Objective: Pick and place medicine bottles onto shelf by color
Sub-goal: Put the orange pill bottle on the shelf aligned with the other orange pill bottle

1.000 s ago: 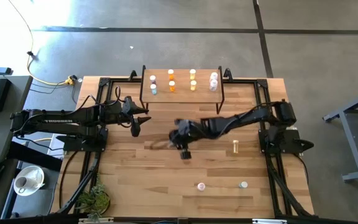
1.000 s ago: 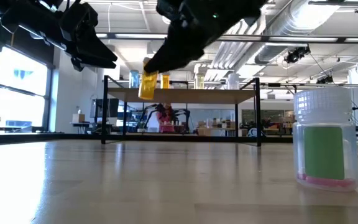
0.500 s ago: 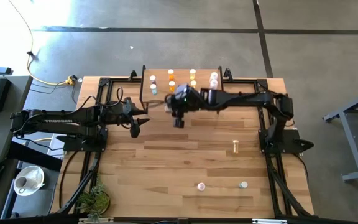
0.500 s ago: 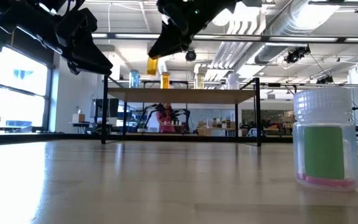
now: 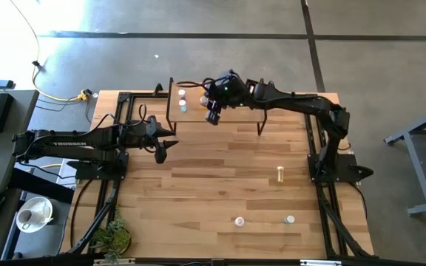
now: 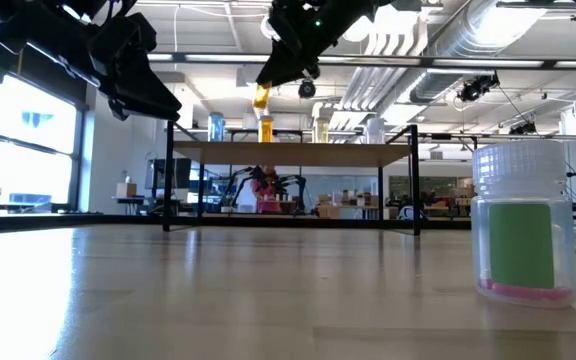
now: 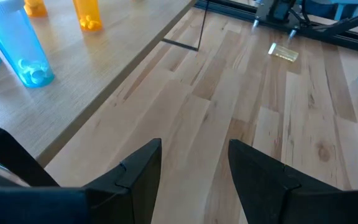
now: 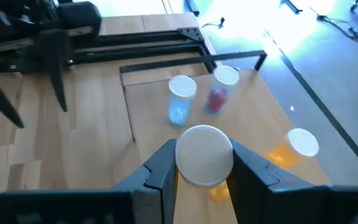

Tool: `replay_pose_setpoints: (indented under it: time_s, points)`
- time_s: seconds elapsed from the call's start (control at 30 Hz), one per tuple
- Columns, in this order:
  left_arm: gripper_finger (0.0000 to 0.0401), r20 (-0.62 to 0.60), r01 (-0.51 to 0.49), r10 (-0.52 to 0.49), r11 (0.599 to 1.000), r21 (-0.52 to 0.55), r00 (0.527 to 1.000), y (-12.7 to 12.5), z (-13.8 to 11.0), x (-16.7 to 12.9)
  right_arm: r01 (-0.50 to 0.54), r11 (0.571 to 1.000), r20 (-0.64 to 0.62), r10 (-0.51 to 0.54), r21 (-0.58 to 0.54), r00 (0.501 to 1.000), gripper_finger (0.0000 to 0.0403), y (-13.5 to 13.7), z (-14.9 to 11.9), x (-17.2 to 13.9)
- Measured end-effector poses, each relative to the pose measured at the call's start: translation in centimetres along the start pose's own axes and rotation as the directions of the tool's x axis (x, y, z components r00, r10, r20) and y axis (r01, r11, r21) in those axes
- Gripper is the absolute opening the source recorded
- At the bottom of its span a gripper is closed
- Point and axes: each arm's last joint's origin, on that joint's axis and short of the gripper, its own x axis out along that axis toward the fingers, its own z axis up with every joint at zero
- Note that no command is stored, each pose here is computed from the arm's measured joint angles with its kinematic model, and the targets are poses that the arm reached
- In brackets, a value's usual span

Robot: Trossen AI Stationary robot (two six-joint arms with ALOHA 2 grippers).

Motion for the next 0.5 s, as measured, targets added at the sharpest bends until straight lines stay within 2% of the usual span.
replay_pose_setpoints:
  time_s: [0.2,0.5]
  points:
    - [0.0175,0.000,0.000,0.000,1.000,0.000,1.000,0.0,0.0,0.0,-0.019,1.000,-0.114,0.021,0.021,0.993,0.0099,0.2,-1.6,1.5]
    - [0.0175,0.000,0.000,0.000,1.000,0.000,1.000,0.0,0.0,0.0,-0.029,0.999,-0.170,0.032,0.016,0.985,0.0099,0.5,-2.8,3.4]
